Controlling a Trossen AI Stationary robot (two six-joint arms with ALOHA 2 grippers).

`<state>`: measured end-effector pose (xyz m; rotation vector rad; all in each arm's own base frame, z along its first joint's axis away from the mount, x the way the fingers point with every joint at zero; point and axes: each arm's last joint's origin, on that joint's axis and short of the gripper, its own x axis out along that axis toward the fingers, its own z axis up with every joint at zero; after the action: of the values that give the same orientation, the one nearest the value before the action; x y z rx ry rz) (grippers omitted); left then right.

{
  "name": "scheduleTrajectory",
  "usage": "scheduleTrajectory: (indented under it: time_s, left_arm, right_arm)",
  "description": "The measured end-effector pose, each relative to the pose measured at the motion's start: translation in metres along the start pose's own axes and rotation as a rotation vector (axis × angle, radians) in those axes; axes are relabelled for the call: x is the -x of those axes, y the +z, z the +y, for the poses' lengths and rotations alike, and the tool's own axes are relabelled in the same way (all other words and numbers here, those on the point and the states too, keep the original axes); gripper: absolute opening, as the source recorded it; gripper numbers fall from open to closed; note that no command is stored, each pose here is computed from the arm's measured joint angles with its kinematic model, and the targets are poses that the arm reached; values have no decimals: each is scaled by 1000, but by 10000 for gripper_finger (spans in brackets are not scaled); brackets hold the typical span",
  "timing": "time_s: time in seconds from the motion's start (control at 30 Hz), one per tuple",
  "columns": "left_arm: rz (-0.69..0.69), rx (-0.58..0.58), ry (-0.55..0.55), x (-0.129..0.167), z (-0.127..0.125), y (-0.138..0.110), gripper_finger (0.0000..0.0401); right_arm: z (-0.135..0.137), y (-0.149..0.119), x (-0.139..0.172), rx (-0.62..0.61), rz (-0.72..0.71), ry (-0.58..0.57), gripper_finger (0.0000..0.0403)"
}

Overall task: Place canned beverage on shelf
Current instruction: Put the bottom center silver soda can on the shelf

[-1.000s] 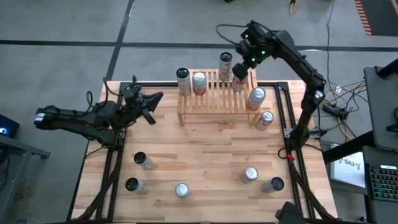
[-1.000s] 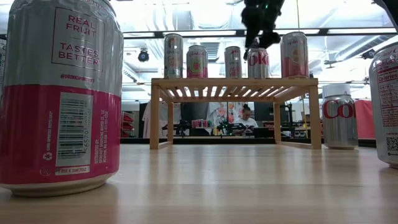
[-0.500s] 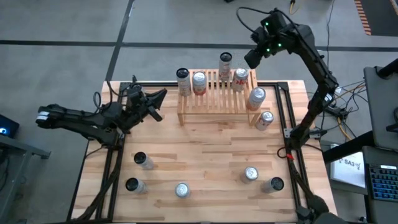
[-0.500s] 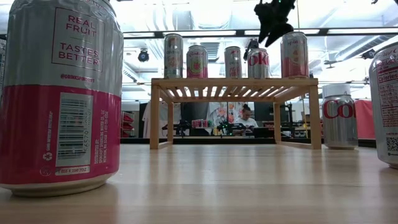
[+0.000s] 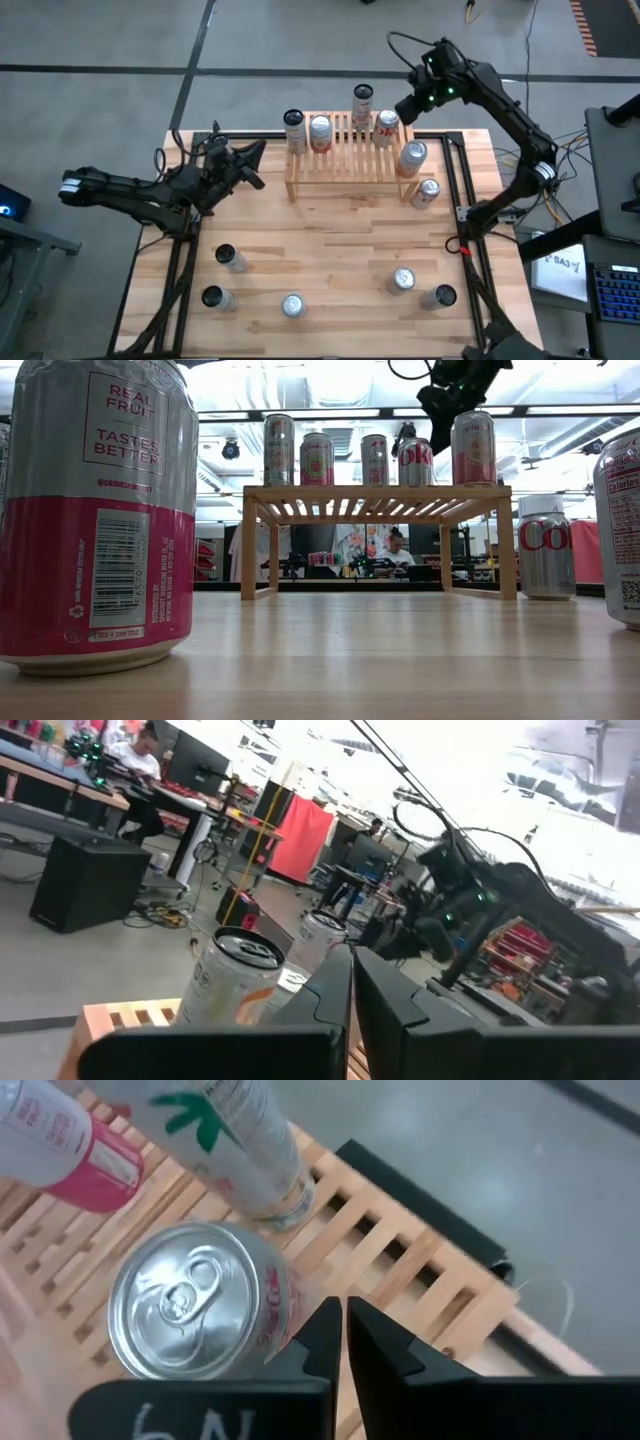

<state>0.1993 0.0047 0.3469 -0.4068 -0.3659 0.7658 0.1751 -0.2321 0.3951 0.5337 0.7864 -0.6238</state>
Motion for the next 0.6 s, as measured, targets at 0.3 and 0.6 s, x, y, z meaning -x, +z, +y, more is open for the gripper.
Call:
scheduleTrajectory:
  time_s: [0.3, 0.6]
  left_arm:
    - [-7, 7, 5, 0, 0, 1, 0]
    - [-11, 11, 4, 0, 0, 1, 0]
  right_arm:
    - [12, -16, 0, -30, -3, 53, 11]
    - [27, -16, 3, 15, -22, 85, 11]
